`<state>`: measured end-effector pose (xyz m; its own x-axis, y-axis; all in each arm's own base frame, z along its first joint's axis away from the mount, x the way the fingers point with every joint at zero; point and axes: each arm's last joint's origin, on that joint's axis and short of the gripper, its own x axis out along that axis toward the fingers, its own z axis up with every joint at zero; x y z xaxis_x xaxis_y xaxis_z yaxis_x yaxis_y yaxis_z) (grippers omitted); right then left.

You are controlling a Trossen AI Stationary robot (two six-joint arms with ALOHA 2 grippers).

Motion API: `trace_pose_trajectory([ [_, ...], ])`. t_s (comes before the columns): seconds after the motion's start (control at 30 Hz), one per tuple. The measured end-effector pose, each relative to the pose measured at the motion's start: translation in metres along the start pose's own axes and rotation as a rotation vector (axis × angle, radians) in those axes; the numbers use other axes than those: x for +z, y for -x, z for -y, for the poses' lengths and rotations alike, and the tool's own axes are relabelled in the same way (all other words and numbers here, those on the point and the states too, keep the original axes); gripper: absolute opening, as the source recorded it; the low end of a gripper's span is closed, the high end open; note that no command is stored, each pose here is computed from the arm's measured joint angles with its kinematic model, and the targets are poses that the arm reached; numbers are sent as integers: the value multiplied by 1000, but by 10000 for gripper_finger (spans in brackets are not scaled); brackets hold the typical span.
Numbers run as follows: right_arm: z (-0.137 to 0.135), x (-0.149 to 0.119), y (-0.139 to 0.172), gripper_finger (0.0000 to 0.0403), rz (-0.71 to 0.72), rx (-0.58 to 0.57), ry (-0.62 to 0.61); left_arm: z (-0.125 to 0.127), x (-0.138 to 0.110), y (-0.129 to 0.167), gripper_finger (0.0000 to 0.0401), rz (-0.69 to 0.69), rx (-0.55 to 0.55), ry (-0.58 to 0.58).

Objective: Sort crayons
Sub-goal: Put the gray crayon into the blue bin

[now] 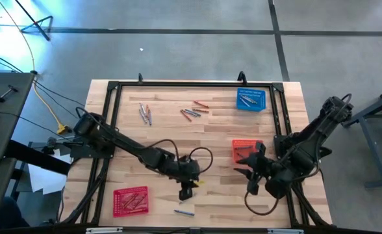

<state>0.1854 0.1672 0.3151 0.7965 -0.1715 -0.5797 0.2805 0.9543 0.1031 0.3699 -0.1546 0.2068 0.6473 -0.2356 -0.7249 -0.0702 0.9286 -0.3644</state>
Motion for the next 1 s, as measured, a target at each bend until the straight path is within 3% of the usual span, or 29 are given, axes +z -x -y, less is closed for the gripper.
trace_pose_trajectory([
  [0.33,1,-12,-4,114,-77,-49,41,19,-35,-36,131,-195,-47,159],
  [0.83,4,-15,-6,114,-117,-72,74,33,-34,-62,131,-343,74,64],
  [1.0,5,-15,-6,114,-125,-84,94,34,-32,-65,131,-309,112,-7],
])
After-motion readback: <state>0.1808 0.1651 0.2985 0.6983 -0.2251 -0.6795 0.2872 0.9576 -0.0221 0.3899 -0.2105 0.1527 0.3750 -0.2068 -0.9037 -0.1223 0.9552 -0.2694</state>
